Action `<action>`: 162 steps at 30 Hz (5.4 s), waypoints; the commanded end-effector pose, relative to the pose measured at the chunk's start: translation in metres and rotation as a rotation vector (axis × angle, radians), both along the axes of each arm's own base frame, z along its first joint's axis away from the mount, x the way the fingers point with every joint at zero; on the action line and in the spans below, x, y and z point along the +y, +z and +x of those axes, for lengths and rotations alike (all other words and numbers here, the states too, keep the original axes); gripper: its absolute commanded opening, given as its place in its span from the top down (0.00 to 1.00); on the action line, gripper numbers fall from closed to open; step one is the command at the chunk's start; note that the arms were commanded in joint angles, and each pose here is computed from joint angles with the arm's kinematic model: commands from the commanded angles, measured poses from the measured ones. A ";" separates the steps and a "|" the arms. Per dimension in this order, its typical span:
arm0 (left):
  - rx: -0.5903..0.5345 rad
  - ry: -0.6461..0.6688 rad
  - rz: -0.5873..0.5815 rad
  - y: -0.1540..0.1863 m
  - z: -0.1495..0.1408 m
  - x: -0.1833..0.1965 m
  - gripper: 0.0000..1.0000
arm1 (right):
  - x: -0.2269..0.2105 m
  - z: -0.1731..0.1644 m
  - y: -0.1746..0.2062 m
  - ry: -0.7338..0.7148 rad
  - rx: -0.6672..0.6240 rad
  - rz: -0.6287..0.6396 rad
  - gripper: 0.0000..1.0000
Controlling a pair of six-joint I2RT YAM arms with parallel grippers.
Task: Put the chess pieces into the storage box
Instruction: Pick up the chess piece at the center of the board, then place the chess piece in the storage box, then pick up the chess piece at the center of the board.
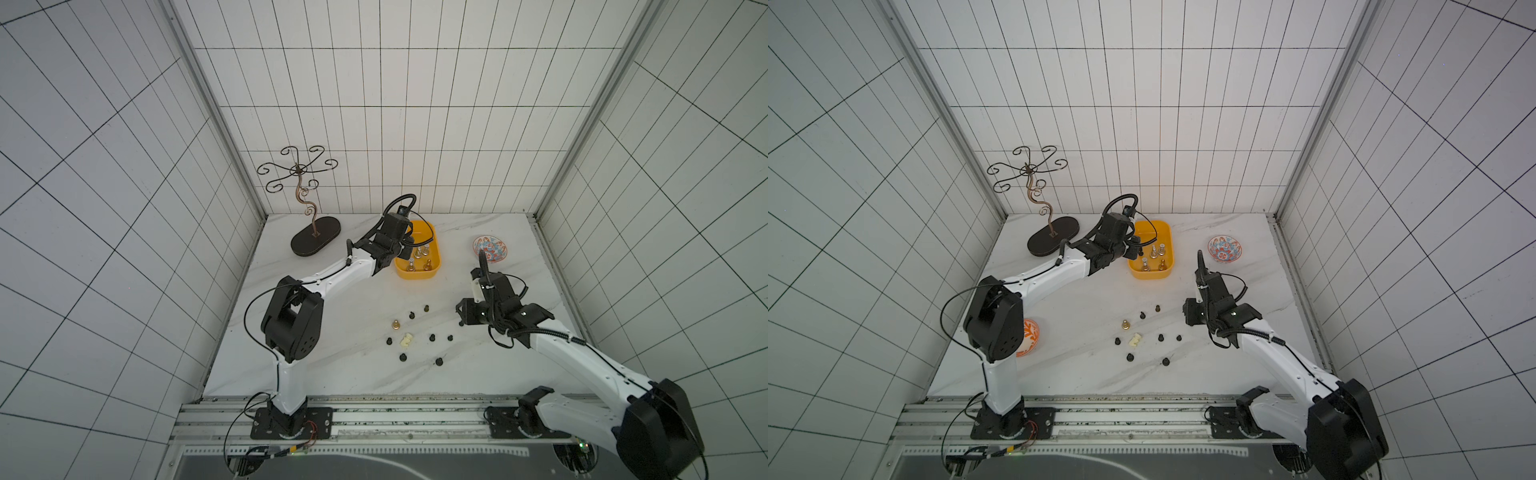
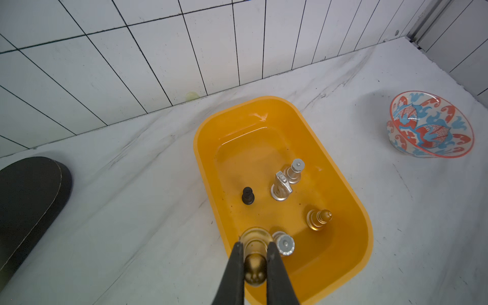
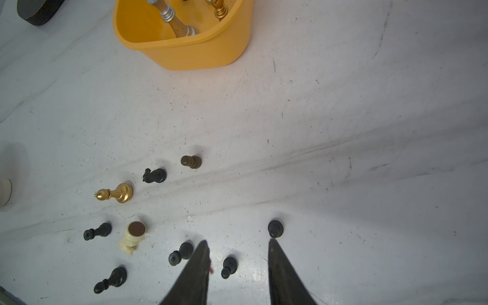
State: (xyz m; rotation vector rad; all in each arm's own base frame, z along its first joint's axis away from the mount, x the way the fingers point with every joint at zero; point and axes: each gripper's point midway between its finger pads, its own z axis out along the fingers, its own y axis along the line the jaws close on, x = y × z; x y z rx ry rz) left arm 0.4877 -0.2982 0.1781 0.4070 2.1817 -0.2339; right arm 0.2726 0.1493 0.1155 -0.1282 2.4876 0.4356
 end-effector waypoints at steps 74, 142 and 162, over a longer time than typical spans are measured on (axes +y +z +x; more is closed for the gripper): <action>-0.131 -0.027 -0.203 0.044 0.080 -0.028 0.65 | -0.020 -0.032 -0.017 -0.041 0.058 -0.022 0.62; 0.235 0.133 -0.293 -0.050 -0.173 0.107 0.61 | 0.110 -0.031 -0.052 0.311 0.072 -0.088 0.67; 0.232 0.134 -0.294 -0.049 -0.171 0.106 0.61 | 0.096 -0.036 -0.061 0.286 0.092 -0.140 0.82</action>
